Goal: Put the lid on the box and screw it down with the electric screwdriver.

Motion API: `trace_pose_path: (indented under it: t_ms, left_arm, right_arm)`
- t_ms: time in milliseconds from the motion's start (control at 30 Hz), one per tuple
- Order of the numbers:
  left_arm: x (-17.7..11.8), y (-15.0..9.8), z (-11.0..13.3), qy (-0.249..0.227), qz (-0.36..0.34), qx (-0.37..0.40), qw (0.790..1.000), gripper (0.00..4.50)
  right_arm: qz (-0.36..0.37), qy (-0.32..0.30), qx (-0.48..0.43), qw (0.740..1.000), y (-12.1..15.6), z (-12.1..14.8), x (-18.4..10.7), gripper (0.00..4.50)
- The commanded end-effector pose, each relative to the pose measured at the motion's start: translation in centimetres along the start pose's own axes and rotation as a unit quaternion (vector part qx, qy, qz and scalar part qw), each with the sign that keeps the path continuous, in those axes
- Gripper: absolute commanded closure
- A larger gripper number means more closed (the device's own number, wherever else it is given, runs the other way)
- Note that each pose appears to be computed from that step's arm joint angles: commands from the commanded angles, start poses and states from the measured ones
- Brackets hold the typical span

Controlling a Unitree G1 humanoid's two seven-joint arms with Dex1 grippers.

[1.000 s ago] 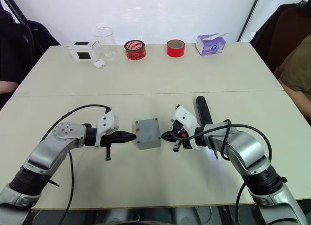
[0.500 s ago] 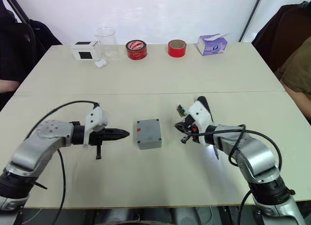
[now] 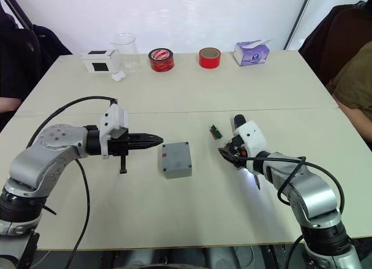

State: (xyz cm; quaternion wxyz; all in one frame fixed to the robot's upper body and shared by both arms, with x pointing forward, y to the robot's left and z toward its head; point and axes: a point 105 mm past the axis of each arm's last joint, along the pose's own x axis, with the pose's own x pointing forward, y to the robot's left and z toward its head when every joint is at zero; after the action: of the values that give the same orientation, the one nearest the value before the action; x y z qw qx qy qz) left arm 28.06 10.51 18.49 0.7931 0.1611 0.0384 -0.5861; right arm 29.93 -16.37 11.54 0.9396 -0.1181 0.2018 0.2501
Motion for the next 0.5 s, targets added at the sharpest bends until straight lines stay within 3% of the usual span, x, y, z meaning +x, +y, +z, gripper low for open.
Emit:
trace_pose_path:
  t_ms: [33, 500]
  left_arm:
    - [0.14, 0.09, 0.99, -0.011, 0.001, 0.021, 1.000, 4.50]
    - [0.43, -0.06, 0.98, -0.014, 0.013, 0.020, 1.000, 4.50]
  right_arm:
    - [-0.016, -0.014, 0.000, 1.000, -0.38, 1.14, 0.26, 1.52]
    - [-0.037, 0.005, 0.016, 0.999, -1.04, 1.17, 1.04, 1.52]
